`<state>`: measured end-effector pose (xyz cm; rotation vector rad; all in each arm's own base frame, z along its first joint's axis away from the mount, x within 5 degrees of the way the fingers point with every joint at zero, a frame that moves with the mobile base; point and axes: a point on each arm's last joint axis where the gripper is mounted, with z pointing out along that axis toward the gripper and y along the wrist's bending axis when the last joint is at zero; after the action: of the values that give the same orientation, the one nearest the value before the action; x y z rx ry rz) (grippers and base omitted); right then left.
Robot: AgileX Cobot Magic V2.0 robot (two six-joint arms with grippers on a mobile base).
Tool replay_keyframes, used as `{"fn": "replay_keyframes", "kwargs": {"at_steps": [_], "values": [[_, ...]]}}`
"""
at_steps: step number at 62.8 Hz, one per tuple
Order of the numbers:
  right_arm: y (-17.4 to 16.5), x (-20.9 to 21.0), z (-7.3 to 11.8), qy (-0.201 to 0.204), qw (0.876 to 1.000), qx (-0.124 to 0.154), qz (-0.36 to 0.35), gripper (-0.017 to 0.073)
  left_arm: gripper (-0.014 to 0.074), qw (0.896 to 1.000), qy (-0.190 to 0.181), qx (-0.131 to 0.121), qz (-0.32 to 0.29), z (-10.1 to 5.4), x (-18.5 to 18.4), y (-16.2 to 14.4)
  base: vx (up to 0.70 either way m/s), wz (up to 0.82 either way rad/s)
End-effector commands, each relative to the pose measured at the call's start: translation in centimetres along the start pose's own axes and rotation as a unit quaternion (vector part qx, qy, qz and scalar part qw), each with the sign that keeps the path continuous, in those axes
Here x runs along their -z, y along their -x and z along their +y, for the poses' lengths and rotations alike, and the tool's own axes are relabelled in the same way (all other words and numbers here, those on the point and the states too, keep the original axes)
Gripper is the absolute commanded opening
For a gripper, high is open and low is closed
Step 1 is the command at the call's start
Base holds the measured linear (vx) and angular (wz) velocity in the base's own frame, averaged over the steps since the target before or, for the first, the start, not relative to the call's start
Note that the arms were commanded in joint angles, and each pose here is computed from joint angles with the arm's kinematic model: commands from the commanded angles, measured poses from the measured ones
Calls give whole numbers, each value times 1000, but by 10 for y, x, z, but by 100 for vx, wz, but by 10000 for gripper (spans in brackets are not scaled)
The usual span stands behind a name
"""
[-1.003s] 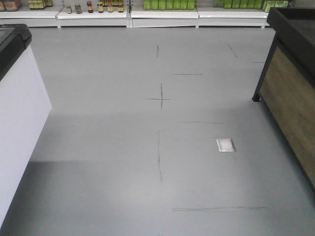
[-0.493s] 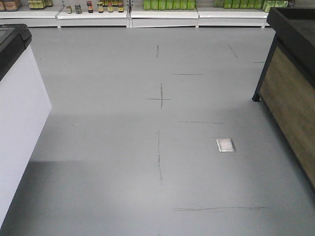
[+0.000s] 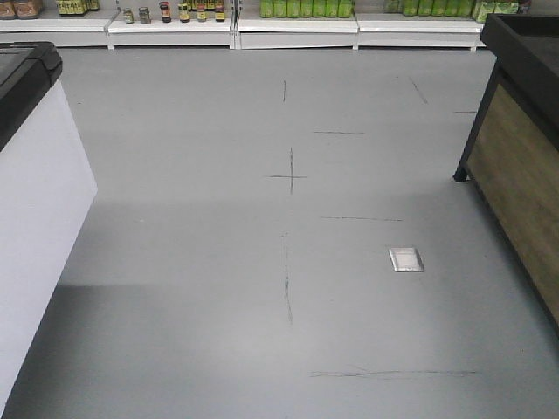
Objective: Pick three apples into basket with both arms
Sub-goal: 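Drive the base forward along the aisle toward the fruit tables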
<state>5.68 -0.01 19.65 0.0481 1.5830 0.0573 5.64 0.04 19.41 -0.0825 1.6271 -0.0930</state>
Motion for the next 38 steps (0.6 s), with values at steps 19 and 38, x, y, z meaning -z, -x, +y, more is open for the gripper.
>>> {"fn": "replay_keyframes", "kwargs": {"at_steps": [19,38], "values": [[3,1,1,4,999,6,-35,-8,-6,999,-10,0,-35,-2,1,4,7,7],[3,1,1,4,999,6,-35,-8,-6,999,-10,0,-35,-2,1,4,13,3]]}}
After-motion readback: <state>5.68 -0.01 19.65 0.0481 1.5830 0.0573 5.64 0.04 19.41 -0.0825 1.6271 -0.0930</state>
